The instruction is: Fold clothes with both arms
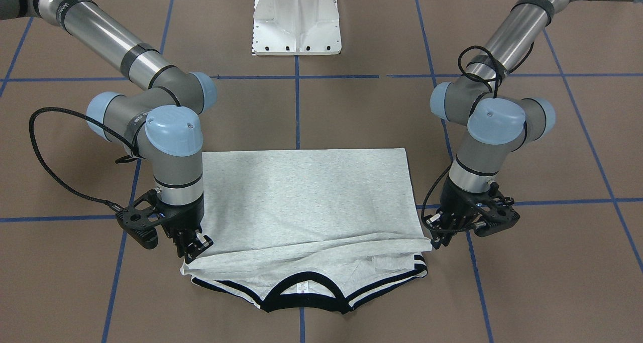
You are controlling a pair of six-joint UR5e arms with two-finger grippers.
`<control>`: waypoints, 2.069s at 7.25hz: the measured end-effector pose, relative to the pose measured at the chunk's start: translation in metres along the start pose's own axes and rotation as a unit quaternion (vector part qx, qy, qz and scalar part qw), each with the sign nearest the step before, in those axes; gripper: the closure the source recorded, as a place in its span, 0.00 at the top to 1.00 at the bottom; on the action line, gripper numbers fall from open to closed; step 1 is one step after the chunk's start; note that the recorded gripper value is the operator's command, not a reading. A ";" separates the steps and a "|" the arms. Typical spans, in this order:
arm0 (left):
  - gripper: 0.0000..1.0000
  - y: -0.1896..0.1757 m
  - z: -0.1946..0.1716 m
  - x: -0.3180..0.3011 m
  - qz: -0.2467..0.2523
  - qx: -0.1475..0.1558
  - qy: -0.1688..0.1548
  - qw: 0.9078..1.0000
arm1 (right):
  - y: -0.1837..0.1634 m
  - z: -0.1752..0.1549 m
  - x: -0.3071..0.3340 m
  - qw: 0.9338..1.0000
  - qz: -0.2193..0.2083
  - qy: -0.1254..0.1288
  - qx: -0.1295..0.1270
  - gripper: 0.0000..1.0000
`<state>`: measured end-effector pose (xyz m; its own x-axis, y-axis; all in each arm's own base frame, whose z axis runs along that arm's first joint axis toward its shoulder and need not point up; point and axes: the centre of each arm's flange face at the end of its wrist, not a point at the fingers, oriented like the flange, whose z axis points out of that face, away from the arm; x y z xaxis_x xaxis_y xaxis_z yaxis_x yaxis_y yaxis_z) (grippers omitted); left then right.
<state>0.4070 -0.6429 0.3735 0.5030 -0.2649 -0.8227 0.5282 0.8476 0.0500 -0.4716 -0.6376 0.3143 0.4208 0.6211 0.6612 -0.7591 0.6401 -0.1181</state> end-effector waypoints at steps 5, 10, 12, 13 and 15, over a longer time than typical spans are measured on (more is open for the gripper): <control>0.46 -0.015 -0.010 0.000 -0.004 -0.001 0.008 1.000 | 0.062 -0.061 0.093 0.997 -0.007 -0.043 -0.069 1.00; 0.46 -0.008 -0.022 0.006 -0.005 -0.023 0.025 0.999 | 0.125 -0.050 0.166 0.993 0.000 0.002 -0.114 0.66; 0.46 -0.008 -0.022 0.005 -0.005 -0.022 0.025 0.999 | 0.136 -0.053 0.173 0.992 -0.004 0.005 -0.122 0.01; 0.46 -0.008 -0.022 0.005 -0.005 -0.022 0.025 0.999 | 0.137 -0.058 0.173 0.992 -0.002 0.003 -0.124 0.00; 0.46 -0.006 -0.024 -0.001 -0.005 -0.022 0.024 0.999 | 0.139 -0.066 0.172 0.991 0.002 0.001 -0.131 0.00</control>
<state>0.3872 -0.6370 0.3605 0.4635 -0.2520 -0.8495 0.5017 0.8649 0.0171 -0.4726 -0.4122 0.3627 0.4189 0.6241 0.6596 -0.6051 0.7335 -0.3096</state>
